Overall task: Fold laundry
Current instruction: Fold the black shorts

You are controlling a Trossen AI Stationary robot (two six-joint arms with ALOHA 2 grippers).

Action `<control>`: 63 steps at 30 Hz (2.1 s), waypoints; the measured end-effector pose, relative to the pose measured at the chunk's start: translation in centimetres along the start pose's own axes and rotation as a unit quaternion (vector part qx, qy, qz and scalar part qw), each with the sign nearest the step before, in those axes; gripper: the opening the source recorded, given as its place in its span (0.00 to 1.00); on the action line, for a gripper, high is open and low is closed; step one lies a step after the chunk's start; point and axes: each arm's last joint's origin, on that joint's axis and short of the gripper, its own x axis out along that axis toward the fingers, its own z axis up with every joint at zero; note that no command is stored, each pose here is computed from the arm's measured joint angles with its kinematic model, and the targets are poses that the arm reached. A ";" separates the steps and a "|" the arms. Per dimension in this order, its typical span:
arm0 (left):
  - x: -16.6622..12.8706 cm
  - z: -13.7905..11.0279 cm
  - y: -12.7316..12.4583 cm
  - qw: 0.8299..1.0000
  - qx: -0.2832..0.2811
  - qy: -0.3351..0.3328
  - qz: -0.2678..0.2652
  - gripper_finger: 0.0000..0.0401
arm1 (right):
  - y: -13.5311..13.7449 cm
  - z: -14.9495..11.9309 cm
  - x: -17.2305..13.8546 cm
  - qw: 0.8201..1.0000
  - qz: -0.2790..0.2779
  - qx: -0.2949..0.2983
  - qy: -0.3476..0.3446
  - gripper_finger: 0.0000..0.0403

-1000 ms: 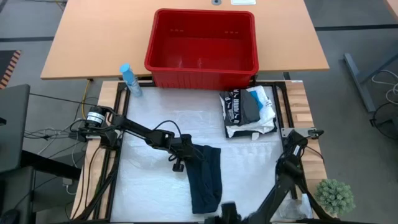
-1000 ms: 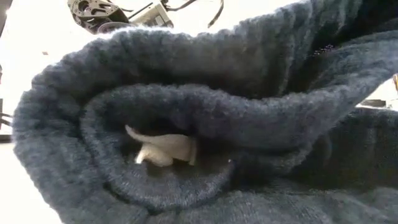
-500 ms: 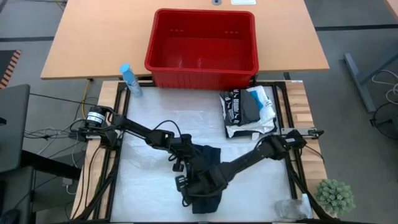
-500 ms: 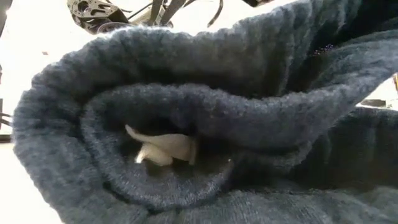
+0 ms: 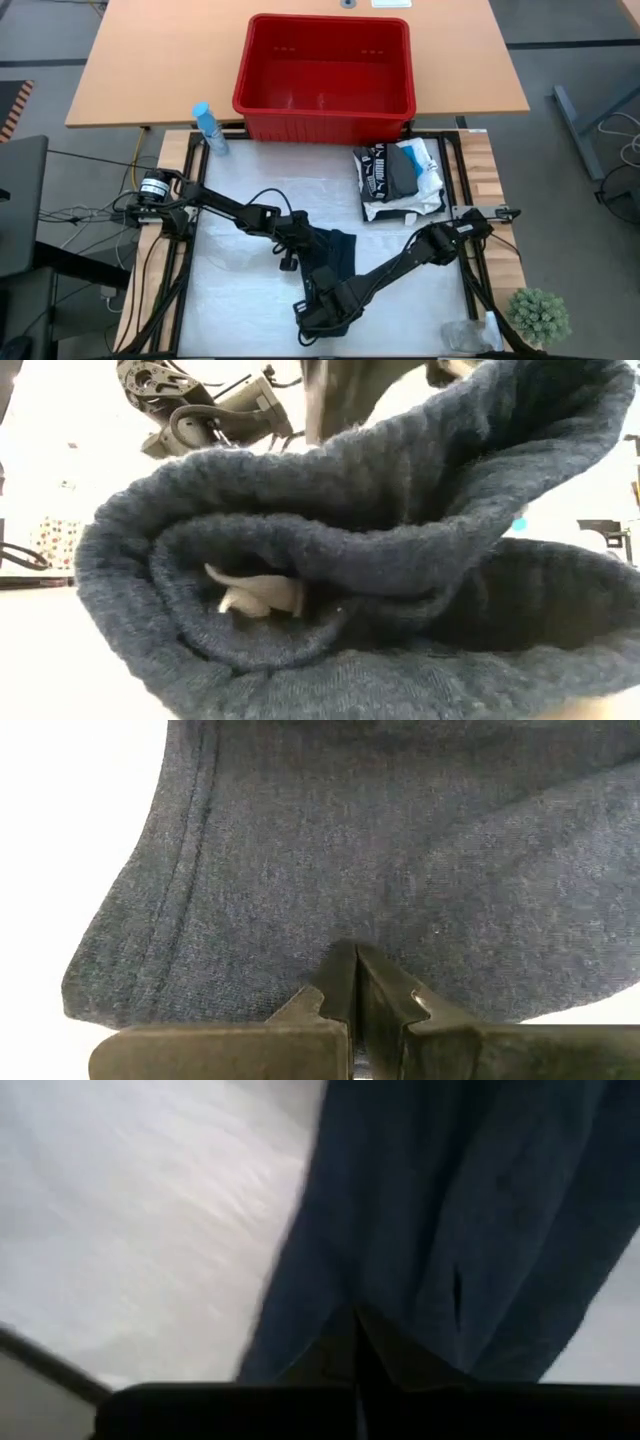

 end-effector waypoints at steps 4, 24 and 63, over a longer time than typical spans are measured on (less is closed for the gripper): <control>0.0 0.0 0.1 1.000 -0.002 0.000 -0.002 0.00 | -0.6 -1.2 2.3 0.997 -0.059 0.001 0.046 0.07; -0.3 0.9 0.2 0.999 -0.042 0.013 -0.015 0.00 | -2.3 -4.3 0.8 0.989 -0.125 0.083 0.012 0.11; -26.4 9.1 -1.4 0.934 -0.258 -0.227 -0.099 0.59 | -7.6 0.3 -5.9 0.989 -0.149 0.020 0.004 0.58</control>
